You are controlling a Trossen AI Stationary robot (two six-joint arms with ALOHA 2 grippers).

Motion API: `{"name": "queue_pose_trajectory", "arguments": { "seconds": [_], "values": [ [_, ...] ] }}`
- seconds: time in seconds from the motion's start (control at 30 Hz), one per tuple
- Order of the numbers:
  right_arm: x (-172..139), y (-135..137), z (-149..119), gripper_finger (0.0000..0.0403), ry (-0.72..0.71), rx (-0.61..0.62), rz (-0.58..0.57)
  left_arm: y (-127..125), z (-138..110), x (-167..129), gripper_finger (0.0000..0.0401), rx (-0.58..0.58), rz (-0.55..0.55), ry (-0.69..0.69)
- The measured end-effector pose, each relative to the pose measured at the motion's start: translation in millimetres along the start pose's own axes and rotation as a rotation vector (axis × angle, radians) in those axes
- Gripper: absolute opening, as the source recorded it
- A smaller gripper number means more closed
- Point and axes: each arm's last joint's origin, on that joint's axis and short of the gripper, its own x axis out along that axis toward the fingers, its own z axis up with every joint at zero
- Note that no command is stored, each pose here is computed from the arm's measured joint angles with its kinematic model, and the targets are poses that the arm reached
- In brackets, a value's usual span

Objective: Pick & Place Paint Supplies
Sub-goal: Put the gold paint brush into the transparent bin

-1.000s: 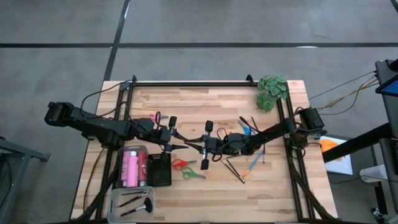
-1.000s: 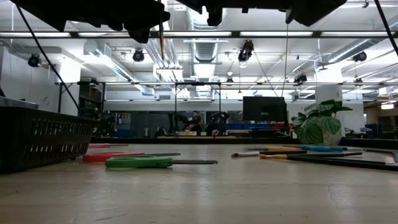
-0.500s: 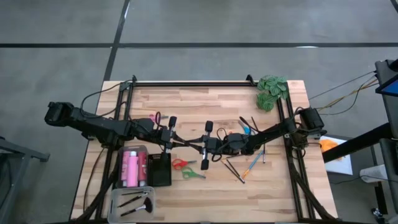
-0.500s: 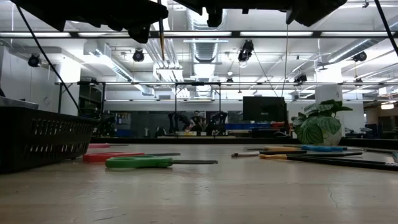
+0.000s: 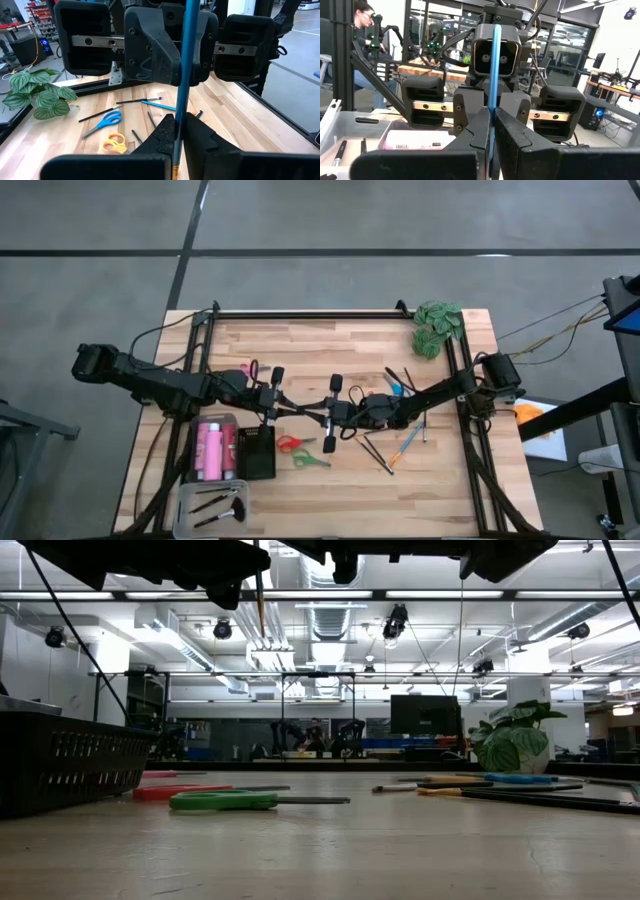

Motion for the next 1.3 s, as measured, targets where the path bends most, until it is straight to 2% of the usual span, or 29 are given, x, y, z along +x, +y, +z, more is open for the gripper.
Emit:
{"name": "queue_pose_trajectory", "arguments": {
  "seconds": [0.43,0.63,0.8,0.97,1.13,1.3],
  "values": [
    [0.1,-0.1,-1.4,0.0026,0.014,-0.032,-0.001,0.0,-0.2,0.0,0.0019,0.0,0.004,0.003],
    [0.1,0.6,-2.8,0.0097,0.022,-0.033,0.009,0.3,0.1,0.0,0.0019,-0.003,0.015,0.001],
    [0.0,0.7,-2.5,0.017,0.02,0.043,0.008,0.3,0.1,0.0,0.0019,-0.003,0.015,0.0],
    [-0.3,1.5,-2.2,0.023,0.018,0.053,0.01,0.3,0.1,0.0,0.0019,-0.003,0.015,0.0],
    [-1.0,2.9,-1.1,0.0272,0.015,0.055,0.014,0.3,0.1,0.0,0.0019,-0.003,0.015,0.0],
    [-4.9,7.3,7.8,0.0287,-0.005,0.061,0.024,0.3,0.0,0.0,0.0019,-0.007,0.015,0.002]
  ]
}}
